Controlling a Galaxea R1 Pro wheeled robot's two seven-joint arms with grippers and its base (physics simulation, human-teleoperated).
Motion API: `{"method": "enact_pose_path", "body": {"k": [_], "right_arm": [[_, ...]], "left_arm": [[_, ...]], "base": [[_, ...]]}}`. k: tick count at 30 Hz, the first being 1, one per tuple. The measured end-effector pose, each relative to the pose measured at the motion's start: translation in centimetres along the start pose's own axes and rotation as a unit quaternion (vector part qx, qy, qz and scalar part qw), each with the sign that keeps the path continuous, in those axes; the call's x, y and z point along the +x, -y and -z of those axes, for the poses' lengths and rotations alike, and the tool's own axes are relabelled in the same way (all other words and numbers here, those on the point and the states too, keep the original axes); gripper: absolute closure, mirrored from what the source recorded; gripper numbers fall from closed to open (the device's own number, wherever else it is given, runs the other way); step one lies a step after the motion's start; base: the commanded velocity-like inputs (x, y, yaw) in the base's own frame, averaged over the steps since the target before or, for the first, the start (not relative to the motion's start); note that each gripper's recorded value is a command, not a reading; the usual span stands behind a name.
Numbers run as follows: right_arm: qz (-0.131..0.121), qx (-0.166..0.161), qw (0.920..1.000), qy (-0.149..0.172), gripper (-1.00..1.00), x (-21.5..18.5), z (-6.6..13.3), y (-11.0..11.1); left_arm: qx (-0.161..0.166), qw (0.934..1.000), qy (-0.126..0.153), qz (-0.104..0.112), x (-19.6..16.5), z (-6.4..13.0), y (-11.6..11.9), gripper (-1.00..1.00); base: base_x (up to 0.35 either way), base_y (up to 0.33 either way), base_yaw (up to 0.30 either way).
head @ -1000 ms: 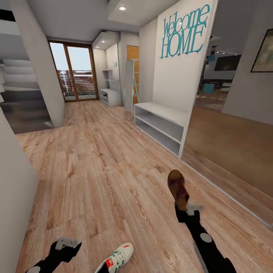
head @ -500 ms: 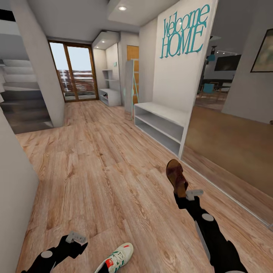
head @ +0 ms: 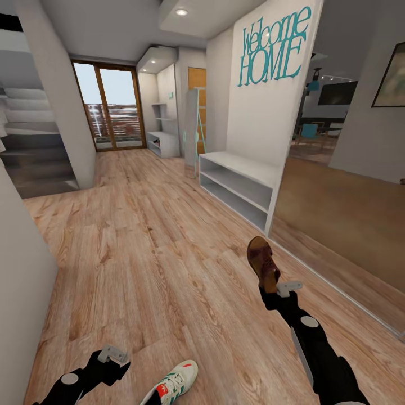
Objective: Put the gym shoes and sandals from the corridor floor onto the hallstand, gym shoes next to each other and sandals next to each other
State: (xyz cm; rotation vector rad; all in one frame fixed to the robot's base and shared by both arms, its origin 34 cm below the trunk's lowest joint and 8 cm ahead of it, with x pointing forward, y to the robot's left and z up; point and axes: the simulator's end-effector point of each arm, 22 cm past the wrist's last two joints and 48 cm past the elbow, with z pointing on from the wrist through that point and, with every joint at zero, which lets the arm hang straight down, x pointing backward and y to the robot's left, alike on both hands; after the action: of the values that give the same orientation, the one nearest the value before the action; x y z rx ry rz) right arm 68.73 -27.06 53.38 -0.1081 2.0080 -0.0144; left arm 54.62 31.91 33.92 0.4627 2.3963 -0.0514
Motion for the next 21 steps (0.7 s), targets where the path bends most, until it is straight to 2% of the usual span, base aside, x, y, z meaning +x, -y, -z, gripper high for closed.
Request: {"method": "enact_pose_path", "body": {"k": [15,21], "right_arm": [[0.002,0.001,1.0,0.0,1.0,-0.1,0.0,0.1],[0.001,0.002,1.0,0.001,1.0,-0.2,0.1,0.3]], "left_arm": [[0.003,1.0,0.001,-0.001,0.0,0.0,0.2,-1.0],[-0.001,0.9999,0.011,-0.004,-1.4,-0.1,-0.3,-1.0]], "base": [[0.0,0.0,0.0],[0.0,0.0,0.0]]}}
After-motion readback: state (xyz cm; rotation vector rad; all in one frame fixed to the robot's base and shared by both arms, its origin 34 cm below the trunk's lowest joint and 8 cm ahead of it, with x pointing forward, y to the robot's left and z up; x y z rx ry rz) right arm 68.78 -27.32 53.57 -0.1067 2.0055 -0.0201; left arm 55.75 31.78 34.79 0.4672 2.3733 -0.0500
